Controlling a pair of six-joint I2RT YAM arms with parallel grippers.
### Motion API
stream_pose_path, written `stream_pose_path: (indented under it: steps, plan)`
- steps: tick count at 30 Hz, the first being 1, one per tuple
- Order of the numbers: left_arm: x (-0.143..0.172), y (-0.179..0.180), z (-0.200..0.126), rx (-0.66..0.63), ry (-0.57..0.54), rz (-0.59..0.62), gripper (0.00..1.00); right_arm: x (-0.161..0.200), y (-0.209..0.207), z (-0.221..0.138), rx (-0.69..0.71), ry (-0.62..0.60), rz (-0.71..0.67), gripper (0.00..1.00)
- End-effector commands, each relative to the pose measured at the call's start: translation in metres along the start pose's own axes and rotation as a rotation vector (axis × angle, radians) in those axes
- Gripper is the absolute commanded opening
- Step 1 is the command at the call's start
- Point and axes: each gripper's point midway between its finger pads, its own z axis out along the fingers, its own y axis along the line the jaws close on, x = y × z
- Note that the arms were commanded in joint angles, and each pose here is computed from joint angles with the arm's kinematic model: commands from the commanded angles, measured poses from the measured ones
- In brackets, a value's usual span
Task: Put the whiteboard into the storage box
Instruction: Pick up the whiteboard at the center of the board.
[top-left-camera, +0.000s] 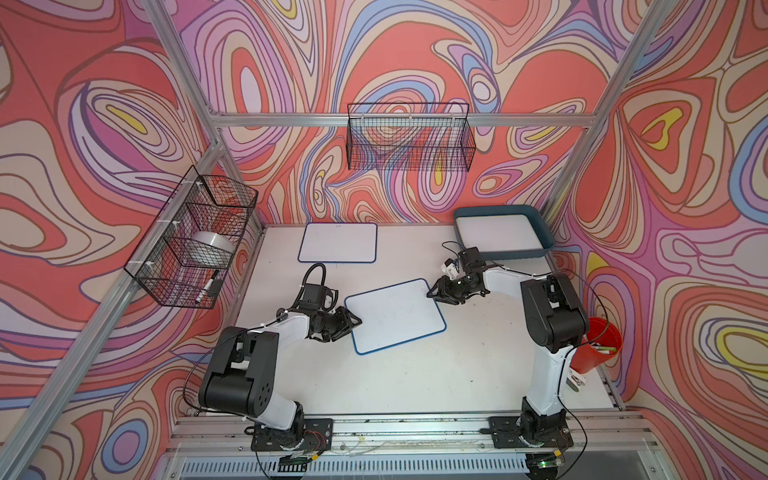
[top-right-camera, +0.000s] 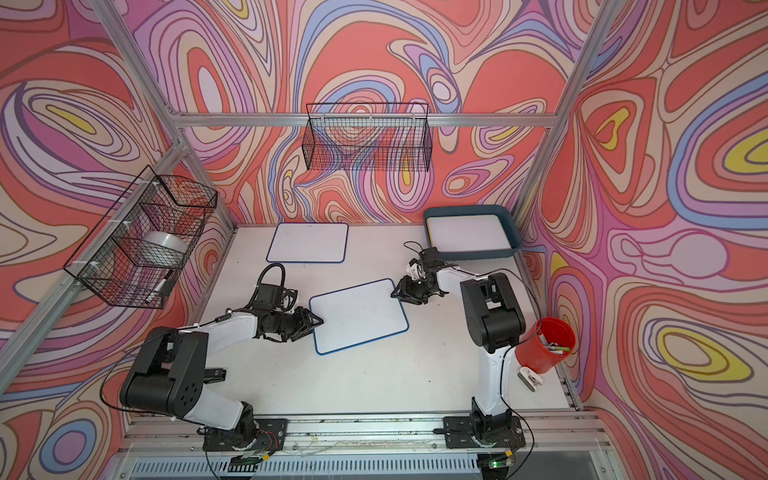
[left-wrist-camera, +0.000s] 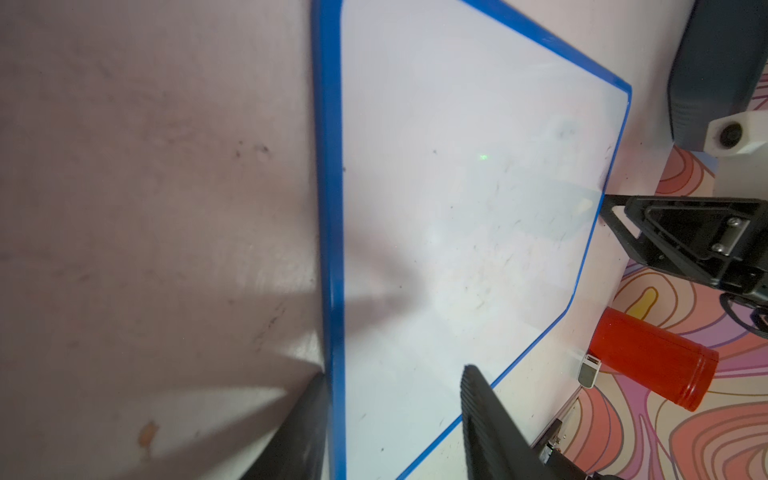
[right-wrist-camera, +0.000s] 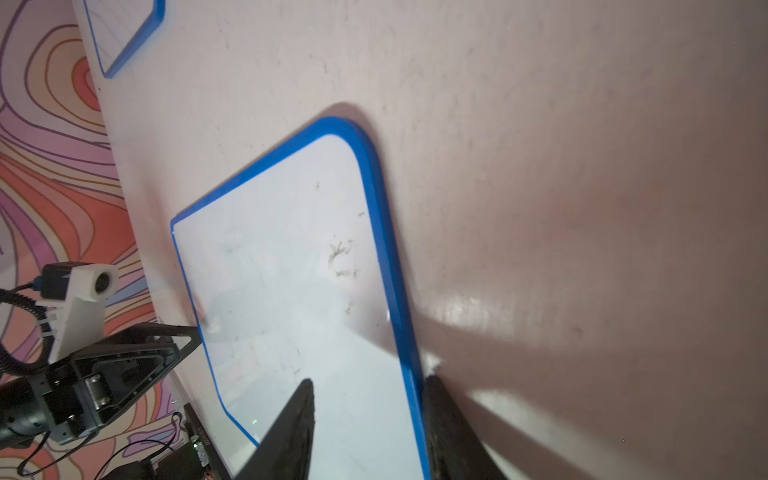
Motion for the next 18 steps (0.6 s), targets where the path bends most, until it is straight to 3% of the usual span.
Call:
stream_pose_path:
  steps: [1, 9, 18]
  plan:
    - [0.011, 0.020, 0.015, -0.061, 0.040, -0.031, 0.48, 0.040, 0.034, 0.024, -0.219, 0.193, 0.056, 0.45]
    - [0.004, 0.020, 0.022, -0.056, 0.023, -0.049, 0.48, 0.041, 0.059, 0.015, -0.330, 0.233, 0.028, 0.45]
    - [-0.003, 0.021, 0.027, -0.053, 0.012, -0.059, 0.48, 0.067, 0.079, 0.020, -0.402, 0.329, -0.012, 0.45]
